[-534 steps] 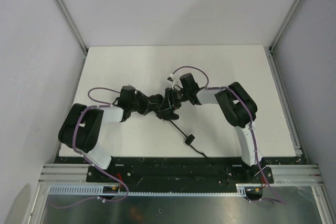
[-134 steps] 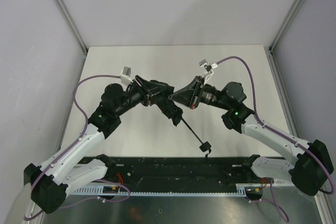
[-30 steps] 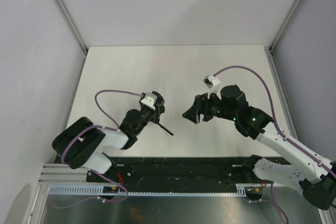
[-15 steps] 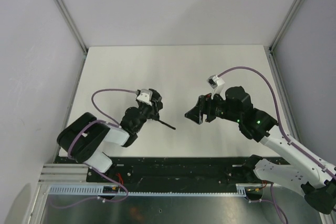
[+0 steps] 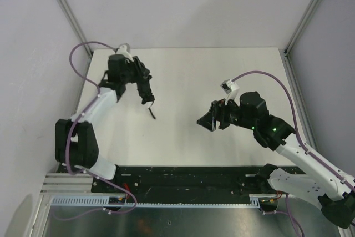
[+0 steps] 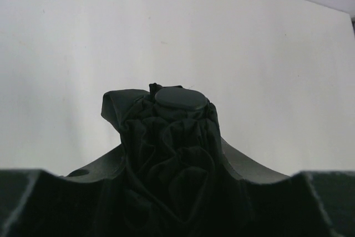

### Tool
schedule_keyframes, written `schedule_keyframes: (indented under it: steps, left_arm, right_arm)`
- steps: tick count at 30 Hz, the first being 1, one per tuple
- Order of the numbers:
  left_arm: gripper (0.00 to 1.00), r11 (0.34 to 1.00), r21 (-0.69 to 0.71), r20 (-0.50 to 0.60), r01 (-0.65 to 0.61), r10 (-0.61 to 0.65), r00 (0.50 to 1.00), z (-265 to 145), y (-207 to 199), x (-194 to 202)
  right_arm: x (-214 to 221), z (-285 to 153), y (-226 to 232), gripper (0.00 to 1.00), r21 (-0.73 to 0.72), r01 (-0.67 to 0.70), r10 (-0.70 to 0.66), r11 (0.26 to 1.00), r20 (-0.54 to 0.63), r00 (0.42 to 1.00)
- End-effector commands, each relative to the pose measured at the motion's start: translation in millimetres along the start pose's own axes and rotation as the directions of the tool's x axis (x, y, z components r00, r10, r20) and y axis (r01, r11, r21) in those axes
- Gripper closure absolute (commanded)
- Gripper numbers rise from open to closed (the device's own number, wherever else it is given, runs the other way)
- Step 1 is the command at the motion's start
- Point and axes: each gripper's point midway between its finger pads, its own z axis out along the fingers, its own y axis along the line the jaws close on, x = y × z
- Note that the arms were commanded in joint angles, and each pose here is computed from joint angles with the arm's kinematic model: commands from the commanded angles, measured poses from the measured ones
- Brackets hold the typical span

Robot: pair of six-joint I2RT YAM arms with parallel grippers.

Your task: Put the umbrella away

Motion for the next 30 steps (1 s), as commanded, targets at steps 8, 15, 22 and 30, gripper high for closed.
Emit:
schedule_keyframes:
  steps: [8, 15, 22, 30]
  left_arm:
    - [0.92, 0.910, -0.005, -0.311, 0.414, -0.395, 0.865, 49, 130, 2]
    - [0.30, 0.887, -0.132, -0.237, 0.441, -0.461, 0.855, 63, 179, -11]
    - [0.01, 0.906, -0.144, -0.143, 0.397, -0.417, 0.898, 24, 167, -44]
    - [0.01, 0.945, 0.081, -0.086, 0.316, -0.309, 0.947, -72, 73, -69]
  right_arm:
    - [-11, -15, 15, 0.27, -0.060, 0.004, -0.001, 0.998, 0.051, 0.999]
    - [-12, -19, 17, 0.27, -0.062, -0.002, 0.005, 0.998, 0.058, 0.998]
    - [-15, -24, 19, 0.27, -0.068, 0.006, 0.000, 0.998, 0.078, 0.997]
    - [-30, -39, -44, 0.22, 0.286, -0.017, -0.026, 0.958, 0.143, 0.989]
